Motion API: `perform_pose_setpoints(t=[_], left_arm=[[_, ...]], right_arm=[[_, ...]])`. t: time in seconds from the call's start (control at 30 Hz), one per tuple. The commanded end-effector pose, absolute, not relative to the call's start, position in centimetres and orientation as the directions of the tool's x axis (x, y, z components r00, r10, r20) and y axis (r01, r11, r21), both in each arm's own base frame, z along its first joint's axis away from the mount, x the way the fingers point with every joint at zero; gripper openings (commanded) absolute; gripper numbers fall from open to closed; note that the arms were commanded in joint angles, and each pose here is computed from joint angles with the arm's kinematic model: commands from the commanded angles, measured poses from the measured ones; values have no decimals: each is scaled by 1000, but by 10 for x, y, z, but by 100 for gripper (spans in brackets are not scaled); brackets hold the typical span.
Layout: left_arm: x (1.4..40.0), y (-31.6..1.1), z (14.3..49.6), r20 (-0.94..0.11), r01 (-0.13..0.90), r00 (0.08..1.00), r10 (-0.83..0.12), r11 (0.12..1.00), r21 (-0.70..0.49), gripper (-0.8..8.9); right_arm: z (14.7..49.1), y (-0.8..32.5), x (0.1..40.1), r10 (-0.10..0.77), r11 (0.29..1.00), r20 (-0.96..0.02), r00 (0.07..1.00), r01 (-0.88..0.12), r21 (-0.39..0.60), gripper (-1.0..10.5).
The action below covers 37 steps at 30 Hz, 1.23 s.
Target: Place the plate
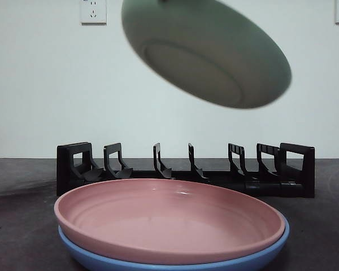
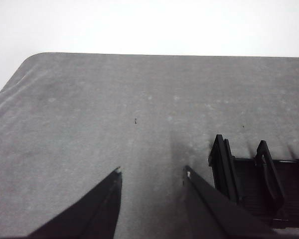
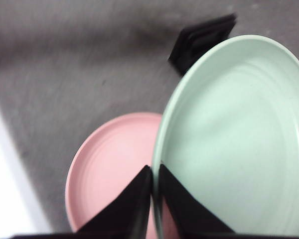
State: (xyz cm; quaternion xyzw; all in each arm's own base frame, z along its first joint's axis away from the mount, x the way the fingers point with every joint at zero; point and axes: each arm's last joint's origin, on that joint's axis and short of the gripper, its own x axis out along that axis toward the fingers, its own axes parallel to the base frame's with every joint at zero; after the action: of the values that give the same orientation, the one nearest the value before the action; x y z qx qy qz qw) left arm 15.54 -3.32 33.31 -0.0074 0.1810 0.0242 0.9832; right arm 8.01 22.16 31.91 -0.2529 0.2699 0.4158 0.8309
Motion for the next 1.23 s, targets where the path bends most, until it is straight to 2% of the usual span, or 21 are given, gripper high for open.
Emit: perform_pose_setpoints(t=[0.03, 0.2, 0.33, 0.43, 0.63, 0.9, 1.07, 1.17, 1.23], left_arm=[[156, -34, 340, -327, -51, 944, 43, 999, -17, 187], [156, -34, 340, -327, -51, 944, 43, 999, -17, 187], [156, -33, 340, -327, -51, 944, 43, 999, -17, 187], [156, -33, 340, -327, -51, 944, 43, 999, -17, 187], [156, -33, 340, -327, -51, 944, 43, 999, -17, 187], [156, -33, 340, -327, -51, 944, 43, 999, -16, 187], [156, -34, 340, -327, -51, 944, 43, 999, -16, 187], [156, -34, 340, -327, -51, 944, 43, 999, -16, 187], [156, -33, 340, -327, -51, 944, 43, 999, -16, 187]], right_arm=[[311, 233, 62, 570, 499, -652, 500, -841, -209, 14], [282, 245, 46, 531, 439, -701, 475, -862, -252, 14], [255, 256, 43, 466, 405, -752, 466, -868, -287, 14], [239, 267, 44, 427, 390, -777, 462, -870, -303, 14], [217, 285, 46, 405, 373, -791, 458, -873, -314, 14], [202, 291, 47, 365, 357, -819, 443, -879, -316, 14], [200, 292, 46, 375, 332, -843, 385, -905, -266, 17], [199, 292, 45, 383, 321, -852, 357, -916, -240, 56], [199, 292, 45, 383, 322, -852, 357, -916, -239, 122]])
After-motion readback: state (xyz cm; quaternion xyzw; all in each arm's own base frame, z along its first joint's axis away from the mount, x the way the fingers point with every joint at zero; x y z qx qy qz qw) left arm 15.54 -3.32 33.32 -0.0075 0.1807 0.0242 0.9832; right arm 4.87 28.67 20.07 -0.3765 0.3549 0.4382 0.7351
